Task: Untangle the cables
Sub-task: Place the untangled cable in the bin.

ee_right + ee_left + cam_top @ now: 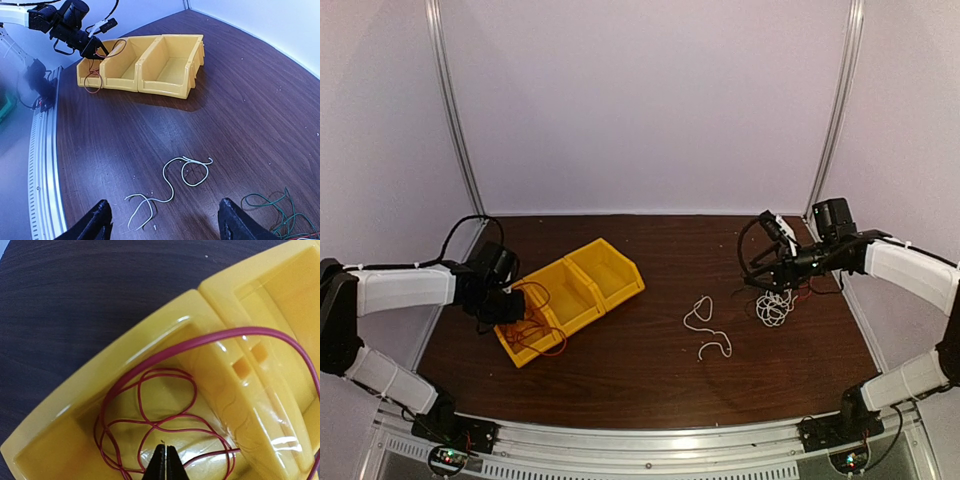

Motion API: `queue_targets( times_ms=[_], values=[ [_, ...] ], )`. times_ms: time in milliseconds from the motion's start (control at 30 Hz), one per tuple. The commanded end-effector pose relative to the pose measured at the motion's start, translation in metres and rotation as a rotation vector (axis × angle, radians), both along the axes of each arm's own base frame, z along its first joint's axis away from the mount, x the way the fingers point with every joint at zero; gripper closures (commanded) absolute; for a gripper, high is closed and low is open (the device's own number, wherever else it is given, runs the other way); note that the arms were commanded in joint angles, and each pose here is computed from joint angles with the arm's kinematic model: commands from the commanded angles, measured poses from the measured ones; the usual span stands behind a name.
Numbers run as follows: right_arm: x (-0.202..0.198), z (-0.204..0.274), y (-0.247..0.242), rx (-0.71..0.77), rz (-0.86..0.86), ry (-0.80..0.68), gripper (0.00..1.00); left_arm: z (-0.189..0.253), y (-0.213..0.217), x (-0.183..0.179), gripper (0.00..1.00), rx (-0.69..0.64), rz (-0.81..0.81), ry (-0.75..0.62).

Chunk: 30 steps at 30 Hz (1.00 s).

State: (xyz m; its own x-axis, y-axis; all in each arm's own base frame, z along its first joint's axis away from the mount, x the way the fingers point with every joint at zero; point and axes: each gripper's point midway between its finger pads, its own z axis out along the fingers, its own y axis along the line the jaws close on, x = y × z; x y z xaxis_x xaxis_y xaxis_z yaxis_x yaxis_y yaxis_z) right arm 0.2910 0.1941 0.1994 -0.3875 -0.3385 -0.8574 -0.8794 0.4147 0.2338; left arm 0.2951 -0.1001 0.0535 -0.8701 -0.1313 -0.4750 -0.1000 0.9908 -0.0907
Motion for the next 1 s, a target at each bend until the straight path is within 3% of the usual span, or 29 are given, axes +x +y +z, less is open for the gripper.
queue_targets(
  times_ms=[0,33,100,200,400,567,667,867,967],
  values=[
    [-0.001,0.023,0.000,0.041,0.009,-0.102,0.27,0.029,-0.007,0.022,1.00,-0.020,-0.030,-0.102],
    [-0.001,0.023,0.000,0.039,0.006,-0.107,0.27,0.033,-0.009,0.022,1.00,-0.026,-0.043,-0.110],
    [-0.001,0.023,-0.001,0.028,-0.002,-0.118,0.27,0.043,-0.013,0.021,0.76,-0.041,-0.073,-0.131],
    [0.001,0.022,-0.005,0.012,-0.018,-0.137,0.27,0.063,-0.018,0.017,0.59,-0.071,-0.111,-0.158],
    [0.002,0.018,-0.010,-0.005,-0.024,-0.142,0.27,0.105,-0.022,0.000,0.39,-0.103,-0.200,-0.210],
    [0.005,0.010,-0.013,-0.037,-0.033,-0.145,0.27,0.109,-0.052,-0.020,0.37,-0.237,-0.357,-0.155],
    [0.006,0.008,-0.011,-0.028,-0.022,-0.125,0.27,0.124,-0.053,-0.017,0.43,-0.252,-0.348,-0.189],
    [0.007,0.004,-0.011,-0.031,-0.016,-0.105,0.27,0.147,-0.064,-0.030,0.88,-0.353,-0.382,-0.204],
    [0.007,0.000,-0.013,-0.052,-0.023,-0.119,0.27,0.151,-0.060,-0.032,1.00,-0.342,-0.368,-0.213]
  ],
)
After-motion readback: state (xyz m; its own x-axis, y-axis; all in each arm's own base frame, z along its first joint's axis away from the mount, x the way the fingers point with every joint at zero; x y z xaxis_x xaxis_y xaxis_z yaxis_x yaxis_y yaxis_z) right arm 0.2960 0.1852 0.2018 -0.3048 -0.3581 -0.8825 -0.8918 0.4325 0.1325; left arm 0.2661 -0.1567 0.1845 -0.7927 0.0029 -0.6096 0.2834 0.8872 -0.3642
